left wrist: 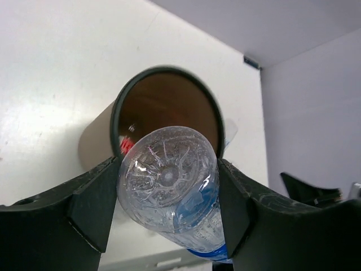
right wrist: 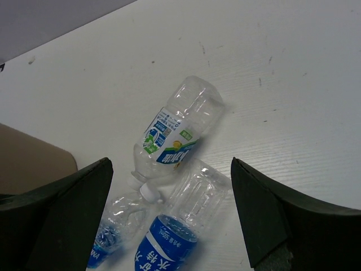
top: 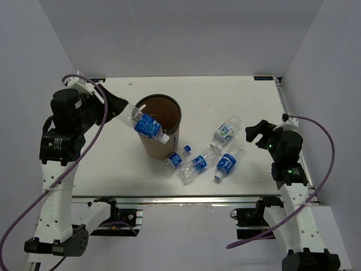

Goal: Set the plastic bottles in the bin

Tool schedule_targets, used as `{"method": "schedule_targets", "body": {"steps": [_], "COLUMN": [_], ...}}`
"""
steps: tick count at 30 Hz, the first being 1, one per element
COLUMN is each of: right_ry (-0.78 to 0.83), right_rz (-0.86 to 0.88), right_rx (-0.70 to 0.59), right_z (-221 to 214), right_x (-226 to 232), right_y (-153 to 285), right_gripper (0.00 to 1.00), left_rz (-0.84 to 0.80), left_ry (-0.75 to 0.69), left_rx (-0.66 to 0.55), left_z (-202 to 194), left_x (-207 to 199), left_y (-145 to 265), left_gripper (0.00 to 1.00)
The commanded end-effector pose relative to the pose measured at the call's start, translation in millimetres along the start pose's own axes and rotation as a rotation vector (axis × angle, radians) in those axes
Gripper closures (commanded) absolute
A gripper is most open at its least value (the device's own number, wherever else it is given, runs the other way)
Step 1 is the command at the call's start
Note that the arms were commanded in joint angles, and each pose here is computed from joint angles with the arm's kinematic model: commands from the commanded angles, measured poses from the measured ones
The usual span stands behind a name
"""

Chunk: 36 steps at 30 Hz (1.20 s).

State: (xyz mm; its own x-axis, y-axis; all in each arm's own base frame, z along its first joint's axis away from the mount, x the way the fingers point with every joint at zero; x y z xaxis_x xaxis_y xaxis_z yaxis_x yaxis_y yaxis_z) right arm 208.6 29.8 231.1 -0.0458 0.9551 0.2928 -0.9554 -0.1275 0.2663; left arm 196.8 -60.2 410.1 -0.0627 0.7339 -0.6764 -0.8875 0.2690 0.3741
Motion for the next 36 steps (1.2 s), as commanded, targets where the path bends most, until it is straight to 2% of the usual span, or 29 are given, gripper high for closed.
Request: {"method": "schedule_targets", "body": {"steps": [1,2,4,6,7,9,11,14,16,17,18,19,20,22,23,28,33,36], "right_ry": [0.056,0.059,0.070,0.091,0.101,0.101,0.085,0.036,0.008,-0.017,-0.028,-0.039,-0.049,-0.047,-0.047,-0.039,-0.043,-0.069], "right_rz": [0.108,0.110,0.115,0.145,0.173,0.182,0.171,0.151,0.127,0.102,0.091,0.084,0.057,0.033,-0.016,-0.067,-0.231,-0.249], "right_rx": [-0.047,-0.047,-0.048,-0.047,-0.041,-0.024,0.005,0.090,0.161,0.203,0.228,0.253,0.280,0.324,0.348,0.404,0.459,0.470], "right_z": [5.4,5.7,6.2,6.1,5.4,3.8,0.2,-12.0,-25.0,-35.1,-41.2,-47.6,-54.1,-65.0,-71.1,-86.9,-100.7,-109.7], "right_x": [8.6,8.7,8.7,10.8,12.8,13.3,11.8,9.2,5.2,2.6,1.1,0.5,-2.1,-1.5,-5.3,4.4,-5.7,-7.5], "right_y": [0.4,0.2,0.4,0.1,-0.3,-1.6,-5.2,-11.7,-13.4,-16.1,-16.8,-17.9,-20.7,-23.3,-27.3,-44.0,-57.4,-62.4], "right_gripper": [0.11,0.11,0.11,0.11,0.11,0.11,0.10,0.11,0.11,0.11,0.10,0.11,0.11,0.11,0.11,0.11,0.11,0.11], "left_rz": [-0.149,-0.037,0.005,-0.030,-0.053,-0.017,0.029,-0.013,0.012,0.020,0.012,0.017,0.010,-0.003,0.001,0.040,0.109,0.169], "left_ry": [0.001,0.024,0.020,0.012,-0.002,-0.007,-0.032,-0.089,-0.115,-0.118,-0.124,-0.127,-0.135,-0.152,-0.156,-0.162,-0.151,-0.125], "left_rx": [-0.193,-0.299,-0.356,-0.308,-0.237,-0.182,-0.157,-0.132,-0.162,-0.167,-0.170,-0.181,-0.181,-0.181,-0.182,-0.211,-0.309,-0.378], "left_z": [37.4,52.3,63.2,62.3,52.0,42.4,32.2,19.4,14.9,13.2,10.0,9.9,9.1,8.8,8.6,13.8,26.3,33.3], "left_x": [-35.2,-27.1,-24.1,-23.9,-19.4,-10.7,-2.2,-8.9,-13.2,-14.0,-17.8,-18.9,-21.4,-27.8,-29.0,-27.8,-24.5,-18.8], "left_y": [8.3,0.4,-12.4,-40.9,-55.6,-80.7,-94.1,-102.0,-101.6,-101.5,-102.6,-104.5,-105.7,-105.8,-106.4,-104.4,-91.2,-80.8], "left_gripper": [1.00,1.00,1.00,1.00,1.00,1.00,1.00,1.00,1.00,0.97,0.88,0.61,0.43,0.13,0.02,0.02,0.02,0.02]}}
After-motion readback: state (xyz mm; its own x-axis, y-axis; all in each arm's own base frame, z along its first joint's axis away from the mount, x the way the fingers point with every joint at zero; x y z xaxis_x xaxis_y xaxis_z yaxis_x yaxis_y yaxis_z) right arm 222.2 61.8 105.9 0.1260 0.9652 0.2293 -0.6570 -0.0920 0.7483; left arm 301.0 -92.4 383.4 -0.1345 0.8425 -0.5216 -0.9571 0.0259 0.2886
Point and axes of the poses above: each gripper's point midway between its finger pads, its own y axis back along the fingers, its own x axis along the line the jaws close on, z = x × y, the point moved 8 cm from there along y, back along the fingers, and after that the axes turned 7 degrees about y, right-handed, at the moved point
